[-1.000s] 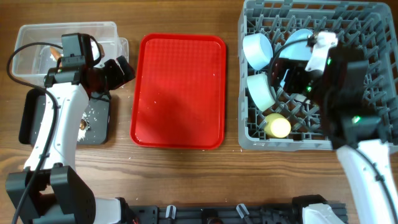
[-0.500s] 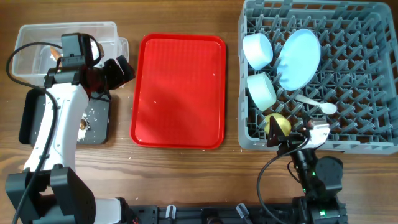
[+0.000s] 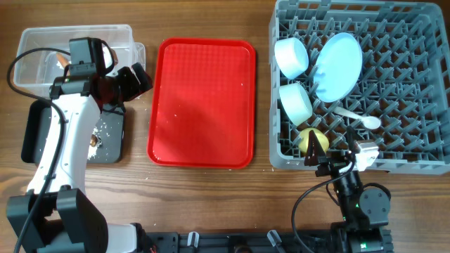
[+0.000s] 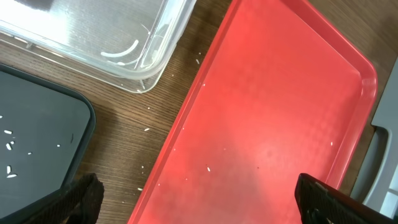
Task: Sort waste into correct bins and load items into the dishwasher rack
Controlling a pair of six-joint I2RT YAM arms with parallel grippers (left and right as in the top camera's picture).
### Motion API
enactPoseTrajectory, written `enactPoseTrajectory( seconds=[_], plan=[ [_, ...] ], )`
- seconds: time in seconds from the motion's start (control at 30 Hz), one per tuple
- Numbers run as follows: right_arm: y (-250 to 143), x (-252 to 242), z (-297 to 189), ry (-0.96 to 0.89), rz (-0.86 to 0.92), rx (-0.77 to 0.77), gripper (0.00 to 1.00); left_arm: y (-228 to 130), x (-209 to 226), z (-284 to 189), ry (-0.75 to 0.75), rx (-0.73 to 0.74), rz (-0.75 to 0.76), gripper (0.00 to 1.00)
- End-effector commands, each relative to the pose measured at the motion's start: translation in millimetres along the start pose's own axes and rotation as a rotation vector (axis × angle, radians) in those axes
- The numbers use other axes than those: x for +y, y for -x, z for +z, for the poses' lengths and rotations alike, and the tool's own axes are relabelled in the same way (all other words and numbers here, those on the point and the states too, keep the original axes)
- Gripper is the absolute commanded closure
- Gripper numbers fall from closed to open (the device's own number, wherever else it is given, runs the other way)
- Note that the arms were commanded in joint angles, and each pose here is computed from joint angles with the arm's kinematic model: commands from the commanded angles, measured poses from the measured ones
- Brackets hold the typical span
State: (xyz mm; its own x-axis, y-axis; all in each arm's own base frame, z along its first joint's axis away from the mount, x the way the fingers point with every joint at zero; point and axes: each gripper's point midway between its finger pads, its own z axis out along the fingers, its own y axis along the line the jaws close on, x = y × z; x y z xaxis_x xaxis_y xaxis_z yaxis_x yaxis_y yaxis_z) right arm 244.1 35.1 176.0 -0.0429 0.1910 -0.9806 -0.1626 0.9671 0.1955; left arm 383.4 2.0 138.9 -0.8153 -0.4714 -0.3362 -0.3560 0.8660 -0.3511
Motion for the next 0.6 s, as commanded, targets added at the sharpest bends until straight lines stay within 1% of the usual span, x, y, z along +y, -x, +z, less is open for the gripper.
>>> enactPoseTrajectory(
  seconds=[0.0, 0.13, 0.2, 0.27, 0.37, 0.4, 0.43, 0.57],
  plan=[
    [-2, -3, 0, -0.015, -0.012, -0.004, 0.00, 7, -3, -8, -0.010, -0.030, -0.005, 0.00],
    [-2, -3, 0, -0.015, -0.012, -0.004, 0.00, 7, -3, -8, -0.008, -0.031, -0.003, 0.00],
    [-2, -3, 0, -0.015, -0.012, -0.004, 0.00, 10, 5, -16, 0.043, -0.070, 0.009, 0.00],
    [-2, -3, 0, -0.015, -0.012, -0.004, 0.00, 9, -1, -21, 0.020, -0.107, 0.034, 0.00],
    [-2, -3, 0, -0.015, -0.012, -0.004, 0.00, 10, -45, -34, -0.128, -0.310, 0.285, 0.00],
    [-2, -3, 0, -0.015, -0.011, -0.004, 0.00, 7, -53, -40, -0.158, -0.369, 0.323, 0.00],
    [-2, -3, 0, -0.015, -0.012, -0.004, 0.00, 2, -59, -51, -0.200, -0.459, 0.348, 0.00],
    [-2, -3, 0, -0.015, -0.012, -0.004, 0.00, -22, -46, -73, -0.271, -0.672, 0.368, 0.00]
  ],
)
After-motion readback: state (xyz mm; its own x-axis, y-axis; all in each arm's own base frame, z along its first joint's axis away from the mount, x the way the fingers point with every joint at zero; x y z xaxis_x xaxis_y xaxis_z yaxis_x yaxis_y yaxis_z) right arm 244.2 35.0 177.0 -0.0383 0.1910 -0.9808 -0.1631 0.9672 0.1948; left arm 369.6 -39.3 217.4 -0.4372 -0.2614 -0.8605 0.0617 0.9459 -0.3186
